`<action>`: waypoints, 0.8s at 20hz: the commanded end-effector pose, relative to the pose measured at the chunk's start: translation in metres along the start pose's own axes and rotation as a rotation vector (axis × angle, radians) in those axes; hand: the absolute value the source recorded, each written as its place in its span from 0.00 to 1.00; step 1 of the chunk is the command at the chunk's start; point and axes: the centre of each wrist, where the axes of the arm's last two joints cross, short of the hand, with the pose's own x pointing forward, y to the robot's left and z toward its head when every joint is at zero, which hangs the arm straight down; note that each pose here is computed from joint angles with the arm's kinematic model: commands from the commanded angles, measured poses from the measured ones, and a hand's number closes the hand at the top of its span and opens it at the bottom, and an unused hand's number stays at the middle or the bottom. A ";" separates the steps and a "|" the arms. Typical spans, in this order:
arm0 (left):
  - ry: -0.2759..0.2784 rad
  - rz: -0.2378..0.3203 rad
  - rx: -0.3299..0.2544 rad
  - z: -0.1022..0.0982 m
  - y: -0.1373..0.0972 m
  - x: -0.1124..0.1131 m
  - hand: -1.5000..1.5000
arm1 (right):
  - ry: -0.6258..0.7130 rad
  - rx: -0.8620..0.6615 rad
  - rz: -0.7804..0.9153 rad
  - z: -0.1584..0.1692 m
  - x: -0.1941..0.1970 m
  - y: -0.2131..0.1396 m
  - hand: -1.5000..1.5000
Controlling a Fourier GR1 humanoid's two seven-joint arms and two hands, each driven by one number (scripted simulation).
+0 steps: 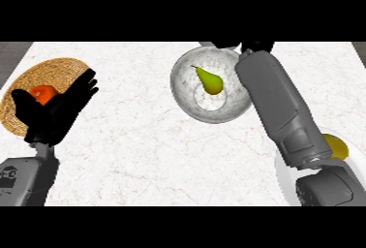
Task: Pick the pear from the plate and place it in the bowl
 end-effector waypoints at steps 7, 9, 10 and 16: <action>0.050 0.008 0.057 0.014 0.017 -0.016 0.50 | -0.042 -0.257 -0.059 -0.025 -0.001 -0.033 0.00; 0.043 0.003 0.062 0.013 0.010 -0.015 0.50 | -0.038 -0.255 -0.020 -0.025 -0.027 -0.031 0.00; 0.054 0.021 0.072 0.019 0.024 -0.012 0.50 | -0.084 -0.220 -0.018 -0.007 -0.014 -0.019 0.00; 0.085 0.034 0.126 0.037 0.033 -0.034 0.50 | -0.260 -0.111 -0.023 0.018 -0.016 -0.028 0.00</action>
